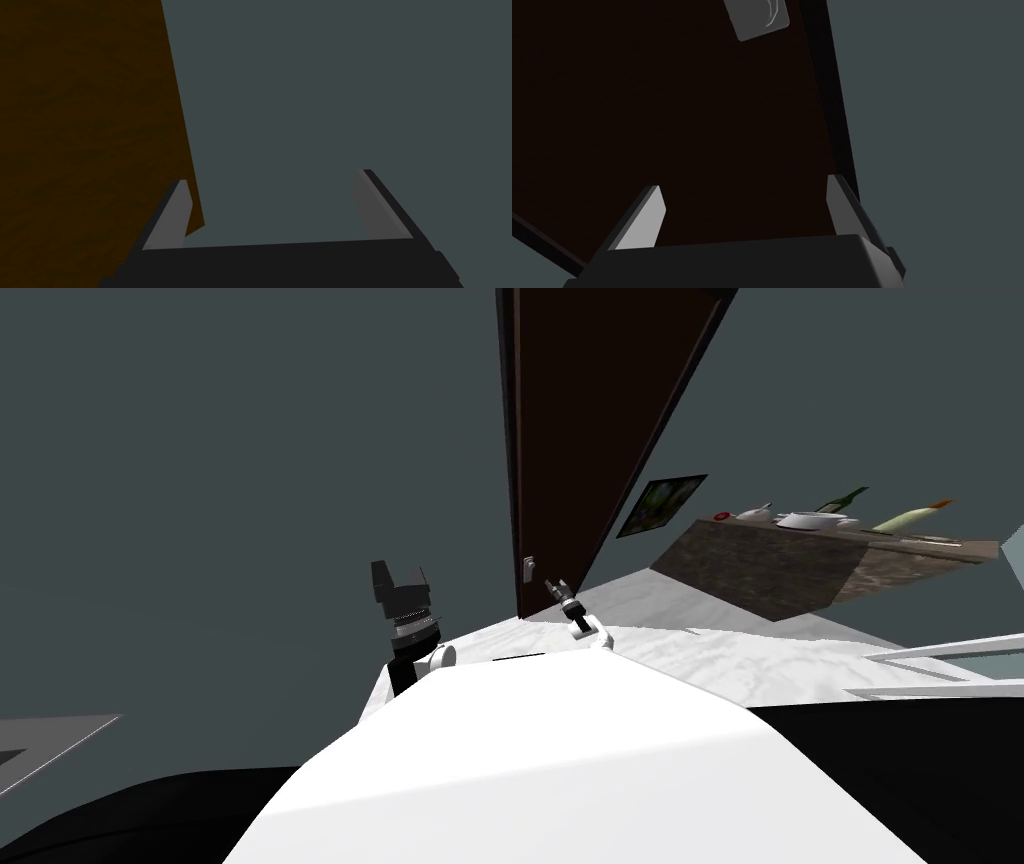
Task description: Pull the door open
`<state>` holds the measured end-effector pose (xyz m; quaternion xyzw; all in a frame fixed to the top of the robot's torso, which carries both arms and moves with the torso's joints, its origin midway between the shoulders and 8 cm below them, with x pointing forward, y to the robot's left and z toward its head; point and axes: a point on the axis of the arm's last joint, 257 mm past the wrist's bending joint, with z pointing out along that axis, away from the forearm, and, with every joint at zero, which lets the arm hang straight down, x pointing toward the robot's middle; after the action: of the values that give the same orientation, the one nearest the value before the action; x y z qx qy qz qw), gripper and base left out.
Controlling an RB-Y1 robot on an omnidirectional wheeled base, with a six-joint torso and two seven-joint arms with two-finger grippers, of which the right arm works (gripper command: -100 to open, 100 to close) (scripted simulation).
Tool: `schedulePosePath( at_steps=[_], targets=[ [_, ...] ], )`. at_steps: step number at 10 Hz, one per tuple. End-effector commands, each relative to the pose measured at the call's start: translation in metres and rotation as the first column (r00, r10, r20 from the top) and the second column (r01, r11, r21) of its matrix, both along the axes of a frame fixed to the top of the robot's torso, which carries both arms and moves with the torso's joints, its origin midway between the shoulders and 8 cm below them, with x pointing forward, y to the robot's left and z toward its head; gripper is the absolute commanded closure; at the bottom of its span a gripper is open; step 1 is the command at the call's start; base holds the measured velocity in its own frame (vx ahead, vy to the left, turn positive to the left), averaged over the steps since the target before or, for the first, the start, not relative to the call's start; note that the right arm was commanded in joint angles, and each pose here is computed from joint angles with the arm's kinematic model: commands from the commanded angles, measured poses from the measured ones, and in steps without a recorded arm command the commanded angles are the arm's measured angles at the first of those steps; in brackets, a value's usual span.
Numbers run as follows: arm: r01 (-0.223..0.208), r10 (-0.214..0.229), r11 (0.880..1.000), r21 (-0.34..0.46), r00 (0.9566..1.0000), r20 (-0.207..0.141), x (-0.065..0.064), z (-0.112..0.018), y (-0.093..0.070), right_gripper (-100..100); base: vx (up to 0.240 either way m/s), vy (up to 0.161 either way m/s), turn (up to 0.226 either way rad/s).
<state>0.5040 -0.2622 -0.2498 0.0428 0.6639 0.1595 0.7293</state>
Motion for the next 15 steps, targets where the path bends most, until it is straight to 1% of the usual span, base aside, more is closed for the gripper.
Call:
schedulePosePath(
  at_steps=[1, 5, 6, 7, 9, 10, 11, 12, 13, 15],
  targets=[
    [-0.002, 0.001, 0.999, -0.048, 0.9999, -0.011, 0.004, -0.008, 0.000, -100, 0.097, 0.023, 0.069],
    [-0.008, 0.003, 0.989, -0.144, 0.9994, -0.034, 0.012, -0.023, 0.000, -100, 0.092, 0.020, 0.049],
    [-0.012, 0.004, 0.983, -0.182, 0.9991, -0.042, 0.015, -0.029, 0.000, -100, 0.121, 0.013, 0.062],
    [-0.014, 0.005, 0.979, -0.201, 0.9989, -0.047, 0.017, -0.032, 0.000, -100, 0.124, 0.013, 0.059],
    [-0.021, 0.006, 0.966, -0.258, 0.9982, -0.060, 0.022, -0.041, -0.001, -100, 0.116, 0.023, 0.059],
    [-0.024, 0.006, 0.961, -0.274, 0.9979, -0.064, 0.023, -0.044, -0.001, -100, 0.093, 0.010, 0.036],
    [-0.022, 0.006, 0.965, -0.261, 0.9981, -0.061, 0.022, -0.041, -0.001, -100, 0.039, 0.002, 0.007],
    [-0.010, -0.007, 0.964, -0.265, 0.9979, -0.064, 0.022, -0.043, -0.013, -100, 0.100, 0.038, 0.111],
    [-0.006, -0.012, 0.964, -0.265, 0.9978, -0.065, 0.022, -0.044, -0.017, -100, 0.170, 0.056, 0.075],
    [0.013, -0.032, 0.964, -0.265, 0.9972, -0.067, 0.022, -0.045, -0.036, -100, 0.186, 0.052, 0.091]
  ],
)
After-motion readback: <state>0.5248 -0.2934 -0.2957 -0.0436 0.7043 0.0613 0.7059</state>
